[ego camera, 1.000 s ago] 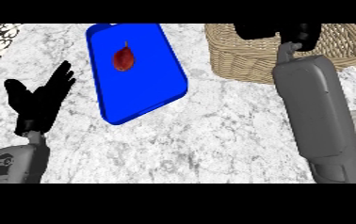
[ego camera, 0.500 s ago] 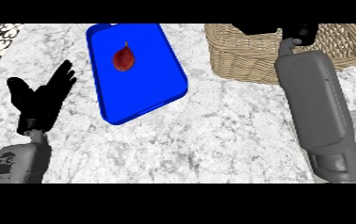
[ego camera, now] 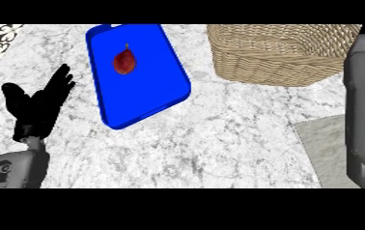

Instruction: Pick the bell pepper from the placemat and place it in the basket

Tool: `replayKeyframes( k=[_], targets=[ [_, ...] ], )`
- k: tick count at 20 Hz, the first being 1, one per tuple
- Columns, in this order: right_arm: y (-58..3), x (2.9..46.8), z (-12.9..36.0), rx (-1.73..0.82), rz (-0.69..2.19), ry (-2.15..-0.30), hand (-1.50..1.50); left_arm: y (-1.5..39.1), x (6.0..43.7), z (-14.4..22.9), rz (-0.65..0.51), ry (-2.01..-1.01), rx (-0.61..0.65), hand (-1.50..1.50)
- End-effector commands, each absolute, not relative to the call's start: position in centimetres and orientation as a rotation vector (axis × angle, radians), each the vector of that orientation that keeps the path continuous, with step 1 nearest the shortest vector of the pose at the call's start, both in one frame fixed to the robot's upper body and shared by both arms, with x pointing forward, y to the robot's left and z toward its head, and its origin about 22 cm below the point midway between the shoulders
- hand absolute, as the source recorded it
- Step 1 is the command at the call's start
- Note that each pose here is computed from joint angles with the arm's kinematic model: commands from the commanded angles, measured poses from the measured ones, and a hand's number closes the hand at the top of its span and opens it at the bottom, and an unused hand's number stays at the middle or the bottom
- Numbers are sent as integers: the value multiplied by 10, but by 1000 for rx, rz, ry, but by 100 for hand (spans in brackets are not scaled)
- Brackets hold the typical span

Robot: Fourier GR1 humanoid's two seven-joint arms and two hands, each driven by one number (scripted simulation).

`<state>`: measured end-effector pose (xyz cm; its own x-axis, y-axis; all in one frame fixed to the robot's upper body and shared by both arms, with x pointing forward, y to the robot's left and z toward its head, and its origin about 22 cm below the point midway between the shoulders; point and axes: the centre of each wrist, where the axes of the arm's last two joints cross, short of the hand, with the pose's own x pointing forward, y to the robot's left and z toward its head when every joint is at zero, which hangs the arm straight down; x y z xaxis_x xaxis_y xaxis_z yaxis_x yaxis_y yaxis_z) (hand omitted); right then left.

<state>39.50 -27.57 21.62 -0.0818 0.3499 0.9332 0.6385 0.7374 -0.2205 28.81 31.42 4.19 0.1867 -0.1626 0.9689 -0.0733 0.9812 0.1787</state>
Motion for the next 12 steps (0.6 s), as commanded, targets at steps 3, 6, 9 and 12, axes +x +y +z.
replayKeyframes(
  k=[3,6,9,12],
  targets=[
    [-375,346,220,-745,-345,-1686,-150,320,278,21,-44,-1387,207,0],
    [-416,323,217,-681,-285,-1654,-150,315,282,37,-64,-1371,185,0],
    [-441,301,198,-641,-205,-1619,-150,330,298,44,-25,-1393,202,0],
    [-476,281,205,-641,-165,-1641,-150,313,288,48,-65,-1397,214,0]
  ],
)
